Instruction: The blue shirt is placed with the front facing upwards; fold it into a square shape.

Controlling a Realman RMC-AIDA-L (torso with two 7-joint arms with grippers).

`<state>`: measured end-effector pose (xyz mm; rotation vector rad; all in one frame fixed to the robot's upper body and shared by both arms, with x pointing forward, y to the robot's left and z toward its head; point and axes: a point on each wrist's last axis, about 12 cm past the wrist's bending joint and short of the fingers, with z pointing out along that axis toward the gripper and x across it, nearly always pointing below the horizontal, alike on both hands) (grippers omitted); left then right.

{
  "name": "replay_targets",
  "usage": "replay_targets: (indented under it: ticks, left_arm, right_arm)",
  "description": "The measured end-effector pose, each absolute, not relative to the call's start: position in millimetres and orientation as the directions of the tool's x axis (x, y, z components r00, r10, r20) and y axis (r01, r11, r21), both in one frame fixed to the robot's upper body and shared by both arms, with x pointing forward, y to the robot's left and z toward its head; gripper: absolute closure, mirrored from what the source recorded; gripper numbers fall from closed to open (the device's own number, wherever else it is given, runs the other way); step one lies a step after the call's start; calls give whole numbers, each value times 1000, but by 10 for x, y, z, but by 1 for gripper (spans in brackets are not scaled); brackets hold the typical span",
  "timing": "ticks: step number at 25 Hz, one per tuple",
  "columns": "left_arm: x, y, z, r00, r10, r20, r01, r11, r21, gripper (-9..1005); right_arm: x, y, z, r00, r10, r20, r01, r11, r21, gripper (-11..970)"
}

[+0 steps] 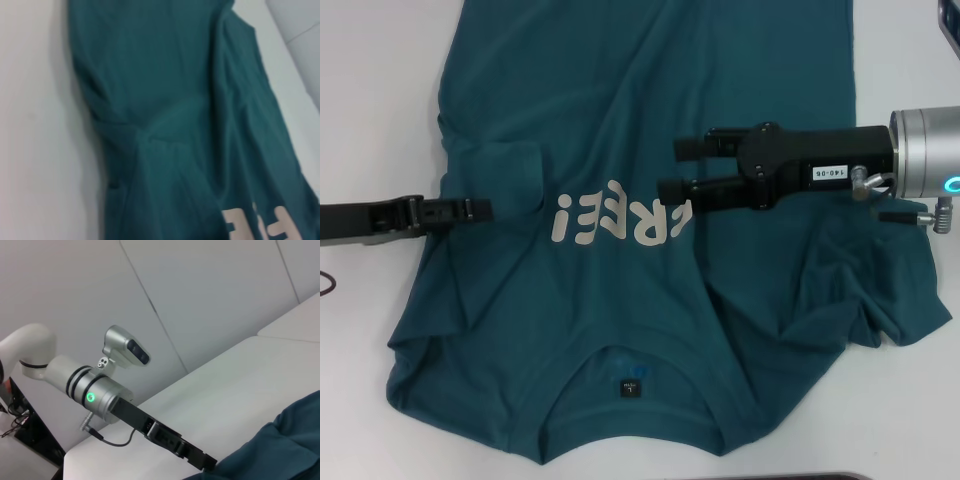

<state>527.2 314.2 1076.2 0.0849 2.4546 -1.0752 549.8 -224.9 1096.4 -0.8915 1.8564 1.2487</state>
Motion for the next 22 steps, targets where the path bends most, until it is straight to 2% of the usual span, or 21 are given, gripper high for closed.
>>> replay_targets:
  ticks: [13, 22]
  left_arm:
    - [5300, 3170, 10711, -893, -110, -436, 224, 731, -645, 149]
    - [5240, 3182, 10733, -902, -117, -417, 220, 705, -674, 150]
  right_arm:
    - [5503, -2243, 10963, -504, -150, -851, -844, 294, 448, 76]
    - [5502, -2247, 10963, -504, -150, -850, -844, 294, 448, 75]
